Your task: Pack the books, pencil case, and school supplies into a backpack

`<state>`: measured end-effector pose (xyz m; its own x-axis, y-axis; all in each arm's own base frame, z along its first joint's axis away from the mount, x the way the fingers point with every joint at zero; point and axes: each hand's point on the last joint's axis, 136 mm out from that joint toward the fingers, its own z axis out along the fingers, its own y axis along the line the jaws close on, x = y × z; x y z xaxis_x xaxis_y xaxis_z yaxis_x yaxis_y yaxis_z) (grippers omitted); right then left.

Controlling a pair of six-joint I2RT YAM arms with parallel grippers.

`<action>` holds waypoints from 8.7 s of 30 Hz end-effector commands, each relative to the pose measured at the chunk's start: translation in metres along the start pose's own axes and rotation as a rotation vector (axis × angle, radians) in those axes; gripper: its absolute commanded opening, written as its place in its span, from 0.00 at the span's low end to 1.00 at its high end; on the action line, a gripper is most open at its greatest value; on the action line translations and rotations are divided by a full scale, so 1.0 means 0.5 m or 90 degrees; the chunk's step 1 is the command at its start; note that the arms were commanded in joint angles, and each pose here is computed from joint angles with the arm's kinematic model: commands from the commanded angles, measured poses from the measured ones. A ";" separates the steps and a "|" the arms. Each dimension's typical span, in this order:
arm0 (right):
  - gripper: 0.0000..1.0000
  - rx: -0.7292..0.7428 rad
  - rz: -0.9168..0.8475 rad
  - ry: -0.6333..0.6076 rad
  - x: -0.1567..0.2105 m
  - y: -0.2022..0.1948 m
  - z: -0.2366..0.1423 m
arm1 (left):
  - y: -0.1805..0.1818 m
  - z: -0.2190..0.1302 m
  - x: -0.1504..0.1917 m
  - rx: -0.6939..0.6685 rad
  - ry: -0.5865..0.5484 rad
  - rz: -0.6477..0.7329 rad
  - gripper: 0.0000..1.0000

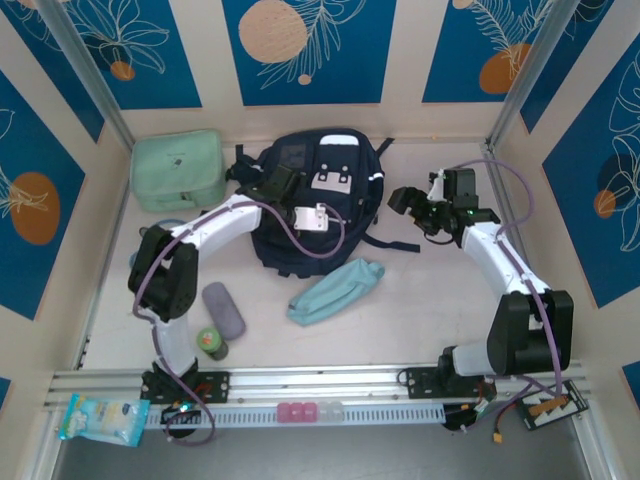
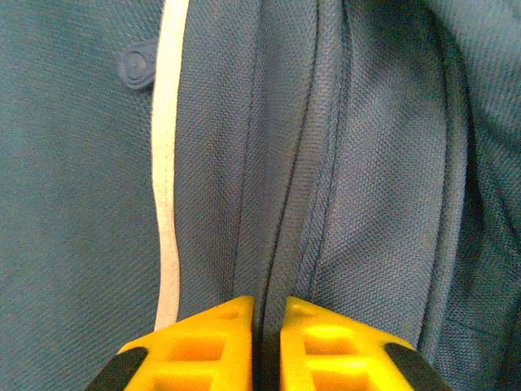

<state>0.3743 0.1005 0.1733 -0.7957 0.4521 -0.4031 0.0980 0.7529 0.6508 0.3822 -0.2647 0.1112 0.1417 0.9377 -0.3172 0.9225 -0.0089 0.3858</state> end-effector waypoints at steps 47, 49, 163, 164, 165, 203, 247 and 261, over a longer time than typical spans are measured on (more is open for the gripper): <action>0.59 -0.211 -0.327 0.245 0.014 0.111 0.211 | 0.116 -0.181 0.004 -0.175 -0.282 -0.260 0.06; 0.57 -0.221 -0.341 0.251 0.018 0.112 0.201 | 0.115 -0.180 0.010 -0.173 -0.281 -0.263 0.06; 0.10 -0.113 -0.491 0.247 0.242 0.186 0.136 | 0.137 -0.131 -0.013 -0.094 -0.321 -0.426 0.05; 0.10 -0.121 -0.503 0.246 0.258 0.200 0.132 | 0.135 -0.127 -0.019 -0.086 -0.324 -0.430 0.05; 0.10 -0.124 -0.511 0.246 0.273 0.211 0.129 | 0.131 -0.123 -0.026 -0.080 -0.324 -0.425 0.05; 0.73 -0.279 0.305 0.193 0.062 0.202 0.104 | 0.096 -0.149 -0.096 -0.111 -0.420 -0.336 0.05; 0.14 -0.259 0.297 0.275 0.102 0.283 0.195 | 0.032 -0.221 -0.015 -0.090 -0.257 -0.936 0.86; 0.14 -0.257 0.289 0.279 0.115 0.286 0.198 | -0.068 -0.128 -0.160 -0.021 -0.217 -1.016 0.61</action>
<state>0.4050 0.2685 0.1647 -0.8733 0.4304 0.2284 0.3657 0.2693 0.8909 0.3093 -0.3099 0.1655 -0.8440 -0.1091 -0.5252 0.2164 0.8266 -0.5195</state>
